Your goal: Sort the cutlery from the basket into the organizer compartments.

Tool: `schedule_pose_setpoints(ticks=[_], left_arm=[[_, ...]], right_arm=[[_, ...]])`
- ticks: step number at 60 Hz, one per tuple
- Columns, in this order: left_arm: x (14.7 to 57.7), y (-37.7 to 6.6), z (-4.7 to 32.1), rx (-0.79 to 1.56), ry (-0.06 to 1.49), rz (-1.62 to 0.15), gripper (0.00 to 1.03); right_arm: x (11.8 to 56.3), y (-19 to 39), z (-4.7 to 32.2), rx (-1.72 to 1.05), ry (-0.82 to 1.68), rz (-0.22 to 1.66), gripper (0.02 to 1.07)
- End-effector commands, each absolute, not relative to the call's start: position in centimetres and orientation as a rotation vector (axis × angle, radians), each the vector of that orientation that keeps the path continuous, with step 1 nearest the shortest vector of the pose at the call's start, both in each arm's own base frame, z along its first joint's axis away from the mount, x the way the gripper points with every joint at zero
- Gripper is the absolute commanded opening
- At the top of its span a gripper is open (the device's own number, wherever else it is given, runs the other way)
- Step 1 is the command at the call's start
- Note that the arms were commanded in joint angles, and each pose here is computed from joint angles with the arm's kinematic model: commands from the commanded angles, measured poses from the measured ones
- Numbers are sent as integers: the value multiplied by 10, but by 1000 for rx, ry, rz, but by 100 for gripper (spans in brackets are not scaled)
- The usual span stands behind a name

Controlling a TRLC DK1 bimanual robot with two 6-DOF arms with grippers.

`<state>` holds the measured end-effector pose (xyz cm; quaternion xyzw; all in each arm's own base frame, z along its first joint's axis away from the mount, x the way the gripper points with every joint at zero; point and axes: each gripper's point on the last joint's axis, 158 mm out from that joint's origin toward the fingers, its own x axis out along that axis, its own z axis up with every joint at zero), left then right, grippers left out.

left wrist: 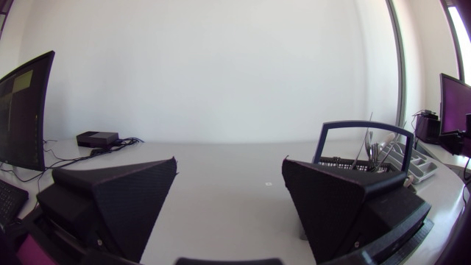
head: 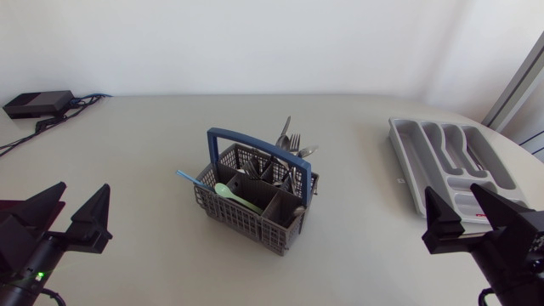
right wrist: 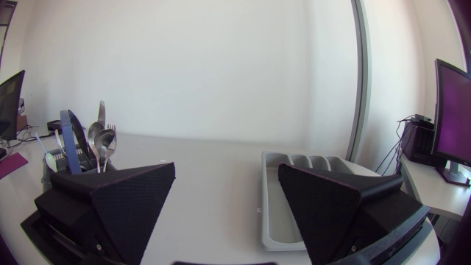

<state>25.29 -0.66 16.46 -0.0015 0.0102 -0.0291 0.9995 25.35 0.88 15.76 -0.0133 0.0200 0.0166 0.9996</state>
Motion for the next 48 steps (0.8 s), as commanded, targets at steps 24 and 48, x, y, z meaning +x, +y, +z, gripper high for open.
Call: schedule_pose_setpoints(ticks=[24,48], left_arm=[[253,-7,171,-11,-9,-60,98],[284,-2,204,-86,125,-43,96]], right_arm=[[253,15,157,-1,40,56,103],[281,28,195,19,136,92,102]])
